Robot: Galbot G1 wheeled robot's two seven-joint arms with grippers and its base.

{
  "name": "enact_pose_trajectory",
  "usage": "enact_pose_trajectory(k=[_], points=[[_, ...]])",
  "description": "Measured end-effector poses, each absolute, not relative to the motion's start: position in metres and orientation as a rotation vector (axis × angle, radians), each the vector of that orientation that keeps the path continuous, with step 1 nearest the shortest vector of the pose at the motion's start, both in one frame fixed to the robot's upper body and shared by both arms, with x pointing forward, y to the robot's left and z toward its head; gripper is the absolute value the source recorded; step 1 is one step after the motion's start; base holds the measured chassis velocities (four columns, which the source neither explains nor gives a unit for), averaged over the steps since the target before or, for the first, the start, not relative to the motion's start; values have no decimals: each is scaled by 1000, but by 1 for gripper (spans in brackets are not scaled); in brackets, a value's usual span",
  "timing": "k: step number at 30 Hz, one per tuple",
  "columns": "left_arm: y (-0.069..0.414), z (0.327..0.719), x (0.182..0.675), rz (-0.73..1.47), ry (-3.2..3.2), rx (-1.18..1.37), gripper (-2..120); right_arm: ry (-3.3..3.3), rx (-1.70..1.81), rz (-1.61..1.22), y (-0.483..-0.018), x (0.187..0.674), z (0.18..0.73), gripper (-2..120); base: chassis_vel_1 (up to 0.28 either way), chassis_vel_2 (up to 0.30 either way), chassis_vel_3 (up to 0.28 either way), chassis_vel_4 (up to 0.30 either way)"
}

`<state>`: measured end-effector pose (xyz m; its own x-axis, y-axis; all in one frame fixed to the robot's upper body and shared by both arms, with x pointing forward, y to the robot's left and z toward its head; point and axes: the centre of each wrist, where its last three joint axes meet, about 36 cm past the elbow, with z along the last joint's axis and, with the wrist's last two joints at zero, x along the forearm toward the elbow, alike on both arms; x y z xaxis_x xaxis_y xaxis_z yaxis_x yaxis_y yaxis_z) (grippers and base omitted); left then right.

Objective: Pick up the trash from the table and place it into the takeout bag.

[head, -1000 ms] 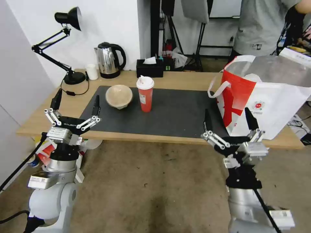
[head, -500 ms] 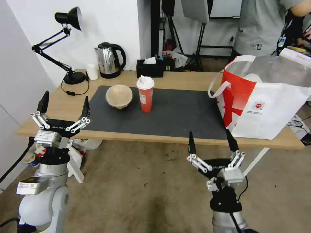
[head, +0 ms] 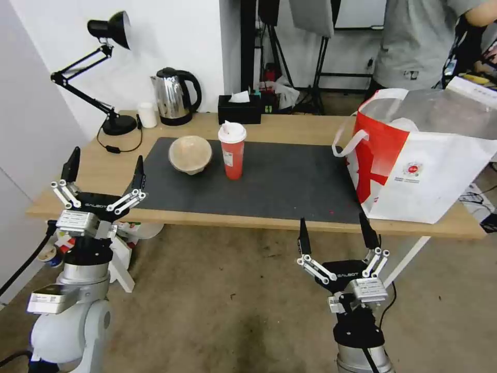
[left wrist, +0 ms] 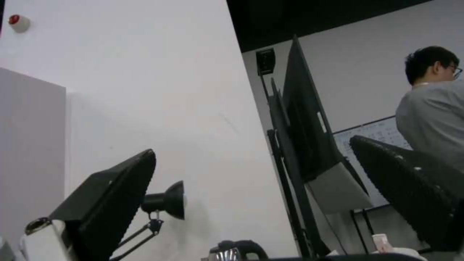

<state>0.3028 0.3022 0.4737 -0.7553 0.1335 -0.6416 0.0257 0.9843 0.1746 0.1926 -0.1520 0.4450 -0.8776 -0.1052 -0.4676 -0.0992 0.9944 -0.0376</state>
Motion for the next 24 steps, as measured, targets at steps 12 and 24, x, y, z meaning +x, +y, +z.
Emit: enact_pose_trajectory(k=[12, 24], points=[[302, 467, 294, 177, 2440, 102, 100, 2650, -147, -16, -152, 193, 446, 100, 0, 0, 0, 0], [306, 469, 280, 176, 2451, 97, 100, 2667, -215, -43, -155, 207, 457, 100, 0, 0, 0, 0]])
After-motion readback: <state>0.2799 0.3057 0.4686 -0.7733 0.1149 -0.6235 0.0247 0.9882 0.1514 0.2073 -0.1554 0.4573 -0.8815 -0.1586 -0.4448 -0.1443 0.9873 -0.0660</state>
